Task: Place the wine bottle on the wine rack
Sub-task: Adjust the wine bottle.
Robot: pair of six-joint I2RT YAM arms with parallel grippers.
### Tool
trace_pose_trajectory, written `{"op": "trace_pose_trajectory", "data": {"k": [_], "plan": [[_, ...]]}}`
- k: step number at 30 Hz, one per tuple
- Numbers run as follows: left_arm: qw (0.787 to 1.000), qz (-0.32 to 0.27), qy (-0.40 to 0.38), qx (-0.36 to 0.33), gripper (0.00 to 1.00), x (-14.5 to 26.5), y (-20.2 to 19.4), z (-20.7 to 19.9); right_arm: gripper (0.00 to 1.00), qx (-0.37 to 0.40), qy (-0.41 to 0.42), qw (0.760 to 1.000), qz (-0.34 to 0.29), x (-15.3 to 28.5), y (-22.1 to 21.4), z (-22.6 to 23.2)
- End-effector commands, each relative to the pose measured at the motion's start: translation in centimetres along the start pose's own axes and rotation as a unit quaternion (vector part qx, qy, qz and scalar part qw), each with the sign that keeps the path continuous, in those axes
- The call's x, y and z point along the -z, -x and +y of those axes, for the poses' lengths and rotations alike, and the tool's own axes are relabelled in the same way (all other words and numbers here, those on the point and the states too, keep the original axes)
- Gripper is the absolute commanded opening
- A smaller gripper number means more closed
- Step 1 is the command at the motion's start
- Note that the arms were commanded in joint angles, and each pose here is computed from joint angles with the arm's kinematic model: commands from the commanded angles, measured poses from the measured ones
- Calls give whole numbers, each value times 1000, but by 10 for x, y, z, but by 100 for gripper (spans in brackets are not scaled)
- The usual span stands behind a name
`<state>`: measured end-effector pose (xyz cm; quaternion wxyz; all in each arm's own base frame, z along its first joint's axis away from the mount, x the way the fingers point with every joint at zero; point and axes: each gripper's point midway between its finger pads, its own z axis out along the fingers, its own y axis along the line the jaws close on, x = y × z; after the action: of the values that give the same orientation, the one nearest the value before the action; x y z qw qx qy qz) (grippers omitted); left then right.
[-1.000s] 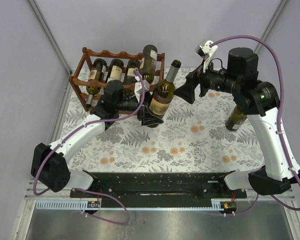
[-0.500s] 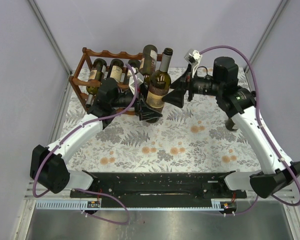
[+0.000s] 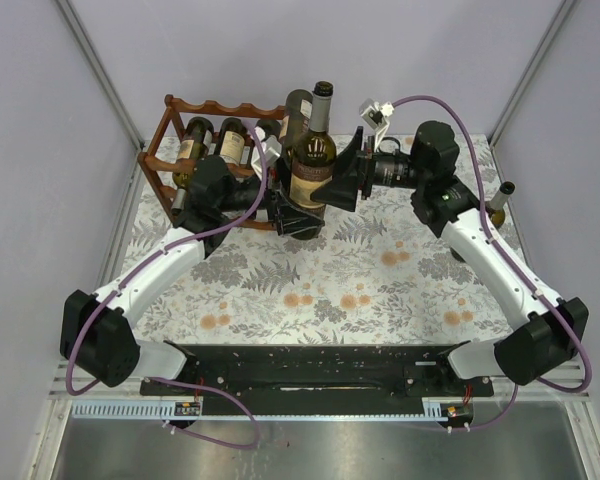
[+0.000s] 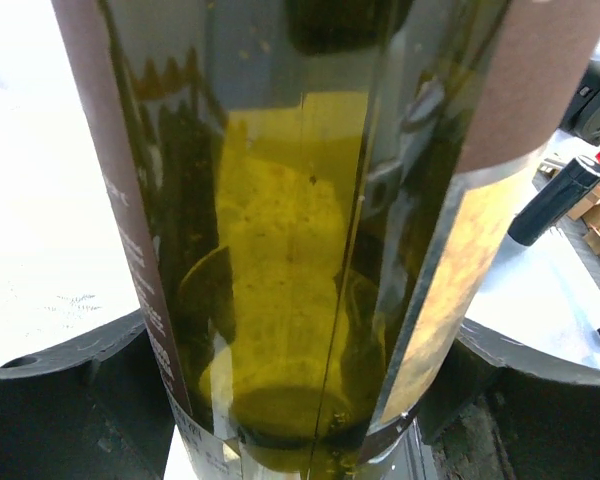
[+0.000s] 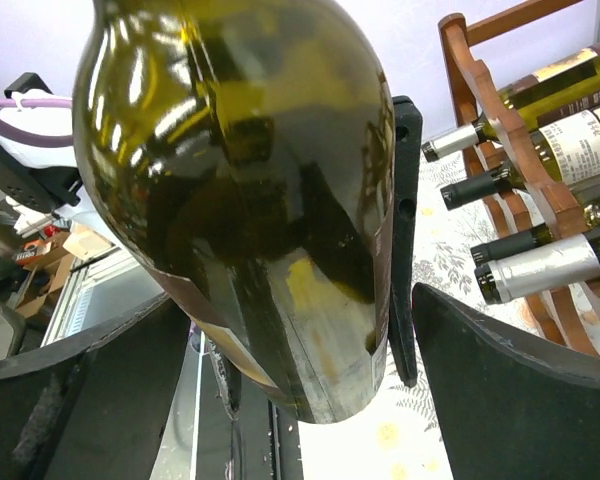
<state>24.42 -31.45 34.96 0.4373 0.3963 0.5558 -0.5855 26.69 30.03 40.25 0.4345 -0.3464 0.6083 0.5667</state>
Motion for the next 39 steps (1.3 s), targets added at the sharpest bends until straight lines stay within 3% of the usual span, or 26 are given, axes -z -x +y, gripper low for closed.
{"op": "trace_pose_trajectory", "data": {"k": [1,14,16,21,24,25,28,35,39], "plan": [[994,-61,-15,-84,0,-2,50,-18,99,26,44,998,-28,-9,13,17],[996,-49,1,-70,0,-10,30,-8,99,16,75,997,-23,-33,7,22],[997,-40,0,-68,0,-13,26,-8,95,17,78,997,-22,-36,7,22],[997,-32,-1,-69,0,-16,16,-8,70,26,83,996,-16,-35,6,24],[997,-27,7,-69,0,-17,15,-4,40,32,93,995,-12,-35,6,27],[997,-24,12,-66,0,-17,14,-2,26,32,95,995,-12,-35,7,28],[997,-22,10,-67,0,-18,15,-3,3,30,99,995,-9,-34,6,30],[996,-20,2,-89,43,-7,16,-9,0,52,87,995,0,-24,9,38],[996,-23,15,-89,61,0,17,-3,0,58,87,994,-2,-21,14,44]]}}
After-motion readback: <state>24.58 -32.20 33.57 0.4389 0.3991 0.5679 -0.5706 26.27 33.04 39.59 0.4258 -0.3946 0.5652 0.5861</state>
